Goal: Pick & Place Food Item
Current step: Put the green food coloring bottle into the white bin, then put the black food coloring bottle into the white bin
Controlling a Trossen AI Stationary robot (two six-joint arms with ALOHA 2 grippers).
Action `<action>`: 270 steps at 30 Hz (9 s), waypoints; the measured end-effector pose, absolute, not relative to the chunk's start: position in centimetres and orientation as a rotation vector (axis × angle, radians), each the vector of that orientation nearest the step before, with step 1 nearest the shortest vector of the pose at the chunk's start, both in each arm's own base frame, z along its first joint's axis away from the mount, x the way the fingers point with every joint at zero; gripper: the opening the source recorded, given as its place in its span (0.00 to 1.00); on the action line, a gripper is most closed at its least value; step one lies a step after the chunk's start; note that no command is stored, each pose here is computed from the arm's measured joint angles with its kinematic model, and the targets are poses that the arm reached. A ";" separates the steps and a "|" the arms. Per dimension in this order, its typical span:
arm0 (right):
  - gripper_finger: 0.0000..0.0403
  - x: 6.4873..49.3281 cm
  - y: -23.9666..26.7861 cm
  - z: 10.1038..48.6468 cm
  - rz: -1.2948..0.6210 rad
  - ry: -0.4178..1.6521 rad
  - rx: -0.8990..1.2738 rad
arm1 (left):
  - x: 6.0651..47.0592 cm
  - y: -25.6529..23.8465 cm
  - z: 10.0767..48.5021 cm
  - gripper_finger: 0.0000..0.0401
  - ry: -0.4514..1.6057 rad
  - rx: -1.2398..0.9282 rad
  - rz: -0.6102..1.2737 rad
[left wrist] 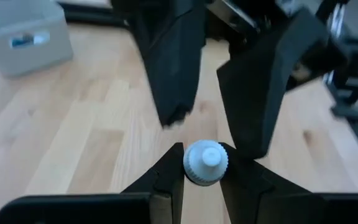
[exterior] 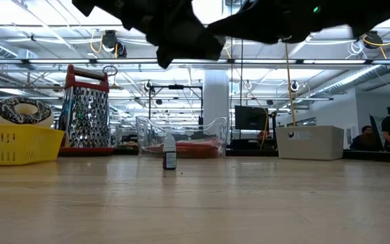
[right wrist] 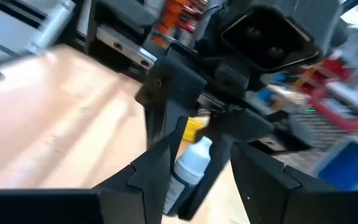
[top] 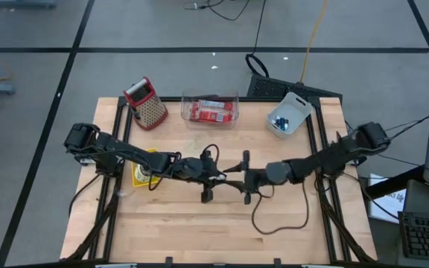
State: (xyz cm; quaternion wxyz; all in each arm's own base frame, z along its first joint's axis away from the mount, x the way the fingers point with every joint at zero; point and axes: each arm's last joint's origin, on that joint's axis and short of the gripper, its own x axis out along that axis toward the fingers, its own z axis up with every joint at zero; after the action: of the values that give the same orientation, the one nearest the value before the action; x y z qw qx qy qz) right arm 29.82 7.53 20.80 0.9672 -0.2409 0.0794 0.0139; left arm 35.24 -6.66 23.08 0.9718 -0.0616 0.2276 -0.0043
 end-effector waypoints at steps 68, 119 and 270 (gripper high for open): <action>0.33 27.8 10.3 25.7 -0.375 -0.091 -1.110 | 36.5 -5.3 28.1 0.21 -0.040 -0.400 -0.135; 0.17 28.0 10.4 23.2 -0.214 0.013 -0.374 | 30.0 0.4 32.8 0.70 0.177 0.017 0.012; 0.40 16.4 1.6 18.8 0.060 -0.210 0.111 | 30.4 -6.3 8.3 0.25 0.487 -0.026 0.148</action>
State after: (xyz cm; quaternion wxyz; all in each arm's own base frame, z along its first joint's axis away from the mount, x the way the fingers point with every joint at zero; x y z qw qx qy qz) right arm 16.36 1.59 18.81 0.9925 0.0554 -0.1049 0.0299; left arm 30.41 -6.27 8.29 0.9677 -0.0130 0.2409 0.0734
